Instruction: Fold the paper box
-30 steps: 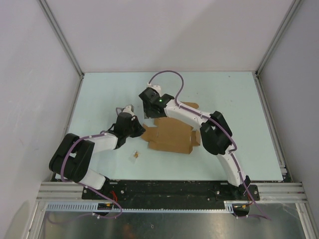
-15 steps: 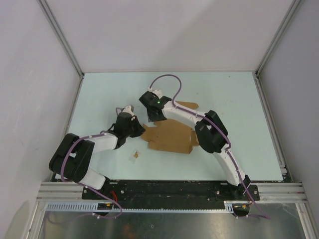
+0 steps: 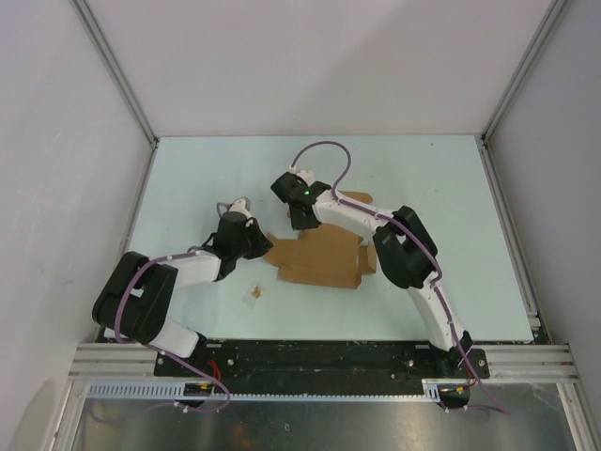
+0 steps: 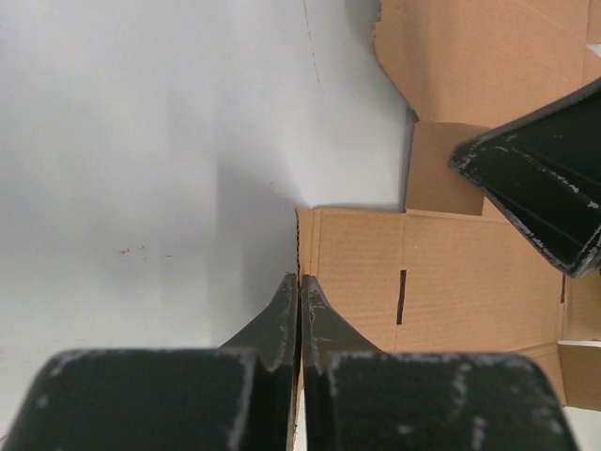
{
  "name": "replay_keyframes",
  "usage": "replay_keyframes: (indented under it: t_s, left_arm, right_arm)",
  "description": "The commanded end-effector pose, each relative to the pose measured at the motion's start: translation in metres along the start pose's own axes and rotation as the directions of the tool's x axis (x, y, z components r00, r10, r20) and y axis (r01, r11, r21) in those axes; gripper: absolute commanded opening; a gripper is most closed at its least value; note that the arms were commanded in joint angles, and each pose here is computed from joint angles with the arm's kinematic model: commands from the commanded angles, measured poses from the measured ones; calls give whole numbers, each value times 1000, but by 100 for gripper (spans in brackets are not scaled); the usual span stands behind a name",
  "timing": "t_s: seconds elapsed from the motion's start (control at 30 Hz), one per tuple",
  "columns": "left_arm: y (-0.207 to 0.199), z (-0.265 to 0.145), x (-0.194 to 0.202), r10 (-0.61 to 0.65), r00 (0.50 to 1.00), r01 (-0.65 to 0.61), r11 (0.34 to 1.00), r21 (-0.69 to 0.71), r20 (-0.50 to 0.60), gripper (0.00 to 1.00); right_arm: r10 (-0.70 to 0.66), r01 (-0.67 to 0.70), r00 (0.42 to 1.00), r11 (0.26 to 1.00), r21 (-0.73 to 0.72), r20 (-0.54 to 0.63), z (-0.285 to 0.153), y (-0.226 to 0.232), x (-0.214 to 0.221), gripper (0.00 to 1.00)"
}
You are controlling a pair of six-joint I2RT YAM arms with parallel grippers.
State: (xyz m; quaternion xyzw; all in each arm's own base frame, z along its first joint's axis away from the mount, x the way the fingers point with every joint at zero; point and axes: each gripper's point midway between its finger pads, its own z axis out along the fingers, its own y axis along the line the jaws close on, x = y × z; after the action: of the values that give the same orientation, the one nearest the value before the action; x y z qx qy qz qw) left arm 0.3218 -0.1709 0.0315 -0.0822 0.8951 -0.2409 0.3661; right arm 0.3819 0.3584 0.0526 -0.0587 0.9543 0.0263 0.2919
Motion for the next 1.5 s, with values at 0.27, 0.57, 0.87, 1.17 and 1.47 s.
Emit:
replay_keyframes:
  t_s: [0.27,0.57,0.87,1.17,1.47]
  left_arm:
    - [19,-1,0,-14,1000,15,998,-63,11,0]
    - [19,-2,1,-11,1000,12,998,-62,10,0]
    - [13,-7,-8,-8,1000,10,999,-41,28,0]
    - [-5,-16,-22,11,999,-12,1000,18,48,4]
    - [-26,-23,-26,4,999,-7,994,109,32,56]
  right_arm:
    - [52,-53,998,997,47,21,-11,-40,-6,29]
    - [62,-63,998,997,34,21,-9,-41,-2,28]
    - [43,-43,999,999,-8,5,-30,-53,9,29]
    - [32,-33,999,999,-18,-17,-32,-68,24,29]
    - [39,-40,999,999,-27,-31,-24,-67,31,27]
